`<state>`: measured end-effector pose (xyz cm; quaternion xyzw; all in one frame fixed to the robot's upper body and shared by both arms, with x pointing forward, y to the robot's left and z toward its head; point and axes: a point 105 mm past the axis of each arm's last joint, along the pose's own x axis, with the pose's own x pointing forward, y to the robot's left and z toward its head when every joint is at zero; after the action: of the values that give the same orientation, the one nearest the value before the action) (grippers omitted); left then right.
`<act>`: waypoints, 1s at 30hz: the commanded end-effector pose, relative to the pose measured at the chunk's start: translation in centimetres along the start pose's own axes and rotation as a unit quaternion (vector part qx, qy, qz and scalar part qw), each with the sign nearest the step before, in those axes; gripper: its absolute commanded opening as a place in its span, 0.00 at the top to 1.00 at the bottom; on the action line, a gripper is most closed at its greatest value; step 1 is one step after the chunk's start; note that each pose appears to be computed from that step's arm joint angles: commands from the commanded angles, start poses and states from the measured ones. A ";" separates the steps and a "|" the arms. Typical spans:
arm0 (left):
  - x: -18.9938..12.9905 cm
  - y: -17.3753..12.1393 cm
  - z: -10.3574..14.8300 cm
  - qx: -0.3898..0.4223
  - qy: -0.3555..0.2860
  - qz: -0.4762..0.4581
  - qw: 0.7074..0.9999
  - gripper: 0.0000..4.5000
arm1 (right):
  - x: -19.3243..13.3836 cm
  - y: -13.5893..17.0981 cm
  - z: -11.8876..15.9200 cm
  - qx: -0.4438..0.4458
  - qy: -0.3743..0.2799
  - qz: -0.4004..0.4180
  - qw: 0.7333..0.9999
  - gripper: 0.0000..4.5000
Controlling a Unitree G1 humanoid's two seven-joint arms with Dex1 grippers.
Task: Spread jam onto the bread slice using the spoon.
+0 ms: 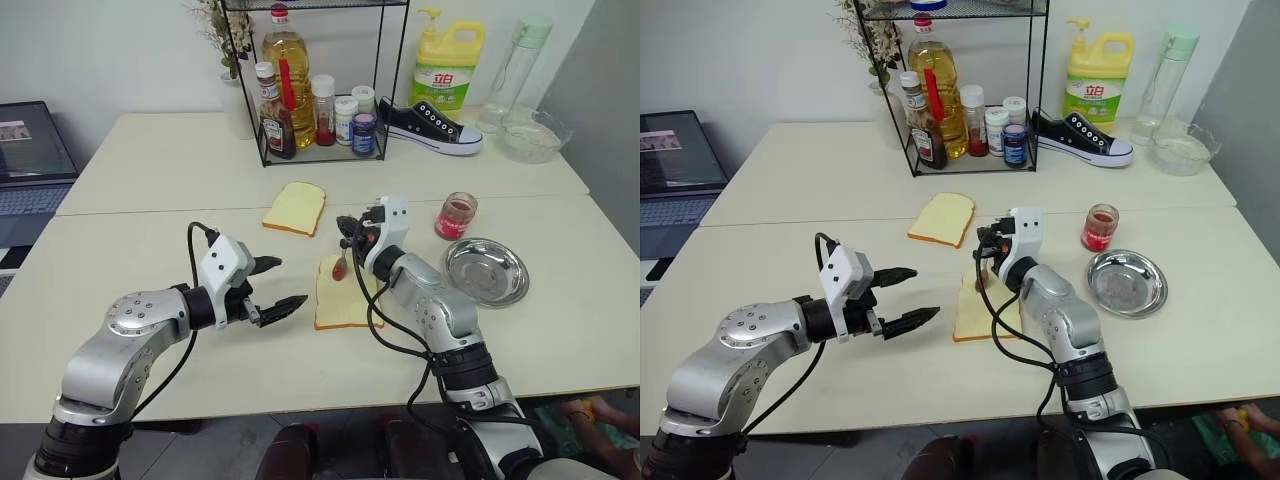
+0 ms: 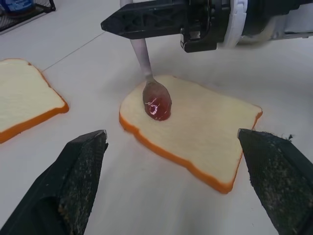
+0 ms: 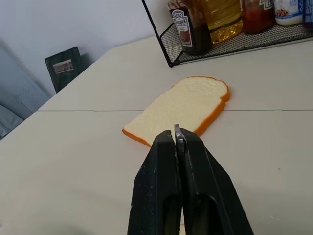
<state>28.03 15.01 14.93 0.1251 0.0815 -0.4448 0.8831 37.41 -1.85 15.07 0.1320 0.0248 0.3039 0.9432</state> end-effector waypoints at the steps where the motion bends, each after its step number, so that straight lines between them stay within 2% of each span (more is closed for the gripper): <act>1: 0.1 0.0 0.9 0.013 -0.012 -0.008 1.000 0.00 | -0.9 -0.9 1.8 -0.023 -0.025 -0.010 0.999 0.99; 7: 0.3 0.1 1.1 0.016 -0.013 -0.015 1.000 0.00 | -2.6 -1.9 3.1 -0.022 -0.030 -0.020 0.999 0.99; 16: 0.6 0.2 1.3 0.020 -0.015 -0.021 0.999 0.00 | -3.2 -1.8 3.3 -0.007 -0.030 -0.021 0.999 0.99; 18: 0.6 0.2 1.4 0.019 -0.015 -0.023 0.999 0.00 | -3.1 -1.5 4.0 0.034 -0.043 -0.013 0.998 0.99; 21: 0.4 -0.6 1.2 0.020 -0.008 -0.047 0.999 0.00 | -3.2 0.5 5.4 0.162 -0.064 0.035 0.984 0.99; 25: -0.4 -2.8 0.7 0.024 0.006 -0.107 0.994 0.00 | -3.4 1.9 4.4 0.180 -0.032 0.057 0.982 0.99; 30: -1.7 -4.1 -0.1 0.023 0.033 -0.147 0.988 0.00 | -3.1 3.5 2.1 0.143 0.014 0.079 0.987 0.99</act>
<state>24.38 14.31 13.59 0.1349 0.1377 -0.5513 0.8117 33.83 -2.37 16.67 0.2802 0.0935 0.3433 0.8916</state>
